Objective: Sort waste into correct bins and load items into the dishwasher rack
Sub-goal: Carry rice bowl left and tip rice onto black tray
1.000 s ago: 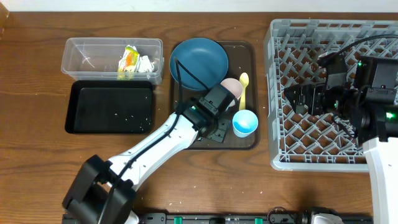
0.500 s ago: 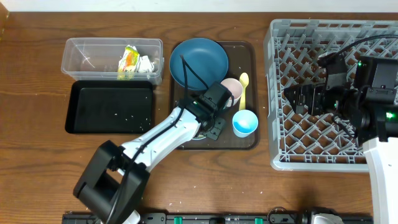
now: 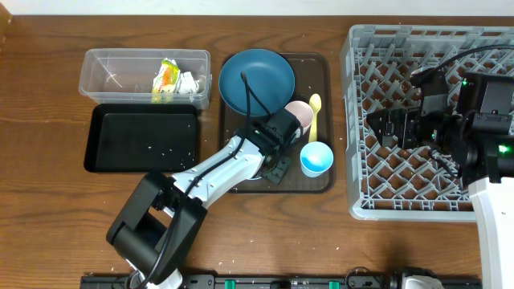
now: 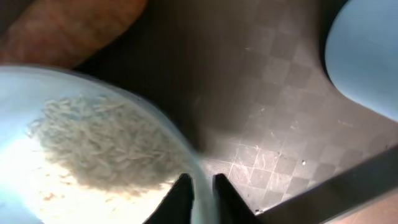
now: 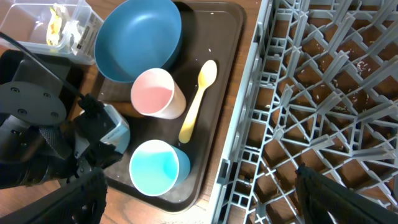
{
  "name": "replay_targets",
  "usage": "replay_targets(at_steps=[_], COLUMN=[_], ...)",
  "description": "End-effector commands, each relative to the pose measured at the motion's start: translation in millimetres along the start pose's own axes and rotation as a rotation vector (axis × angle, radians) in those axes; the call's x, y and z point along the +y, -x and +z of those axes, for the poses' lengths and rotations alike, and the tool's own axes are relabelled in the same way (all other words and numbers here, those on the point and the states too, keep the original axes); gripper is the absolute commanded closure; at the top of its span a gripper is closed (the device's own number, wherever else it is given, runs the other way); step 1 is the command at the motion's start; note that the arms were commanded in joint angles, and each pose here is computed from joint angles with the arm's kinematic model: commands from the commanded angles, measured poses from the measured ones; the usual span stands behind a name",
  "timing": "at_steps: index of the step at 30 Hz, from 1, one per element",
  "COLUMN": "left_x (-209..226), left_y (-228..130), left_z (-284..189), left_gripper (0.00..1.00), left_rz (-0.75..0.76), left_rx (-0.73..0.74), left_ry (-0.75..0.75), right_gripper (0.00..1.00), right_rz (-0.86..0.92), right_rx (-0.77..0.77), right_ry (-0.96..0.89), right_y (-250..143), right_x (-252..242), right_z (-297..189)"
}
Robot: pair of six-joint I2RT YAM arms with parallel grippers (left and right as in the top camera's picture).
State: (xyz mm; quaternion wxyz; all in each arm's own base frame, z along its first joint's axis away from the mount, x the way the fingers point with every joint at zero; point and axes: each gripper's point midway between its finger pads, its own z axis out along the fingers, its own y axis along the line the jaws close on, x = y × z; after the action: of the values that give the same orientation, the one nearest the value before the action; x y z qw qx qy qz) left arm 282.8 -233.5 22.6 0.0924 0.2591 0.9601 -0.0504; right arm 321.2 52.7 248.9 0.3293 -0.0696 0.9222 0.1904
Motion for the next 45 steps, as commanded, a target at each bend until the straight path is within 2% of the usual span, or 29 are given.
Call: replay_targets(at_steps=[1,11,21,26,31,35,45], left_x=[4,3,19,57,111,148,207], left_y=[-2,4,26,20,6,-2,-17], left_z=[1,-14,-97,-134,-148,-148,-150], left_gripper=[0.91,0.94,0.94,0.94,0.94,0.94,0.94], left_rz=[0.000,0.000,-0.084,-0.207,-0.347,-0.455,-0.635], left_rx=[0.005,-0.015,-0.185,-0.246,-0.259,-0.274,-0.386], left_ry=[0.015,0.012,-0.010,-0.046,-0.064,-0.144,-0.459], right_gripper=[0.05,0.05,0.05,0.05,0.05,0.05,0.05], right_rz=[-0.017,-0.017,-0.017,-0.017,-0.017,-0.017,-0.017], right_rx=[-0.020,-0.020,-0.020,-0.020,-0.020,-0.020,-0.020], right_ry=[-0.005,-0.005,-0.005,-0.004,-0.005,-0.004,-0.004], right_y=[6,6,6,6,6,6,6], right_x=[0,0,0,0,0,0,0], right_z=[-5,-5,-5,-5,-5,-5,-5])
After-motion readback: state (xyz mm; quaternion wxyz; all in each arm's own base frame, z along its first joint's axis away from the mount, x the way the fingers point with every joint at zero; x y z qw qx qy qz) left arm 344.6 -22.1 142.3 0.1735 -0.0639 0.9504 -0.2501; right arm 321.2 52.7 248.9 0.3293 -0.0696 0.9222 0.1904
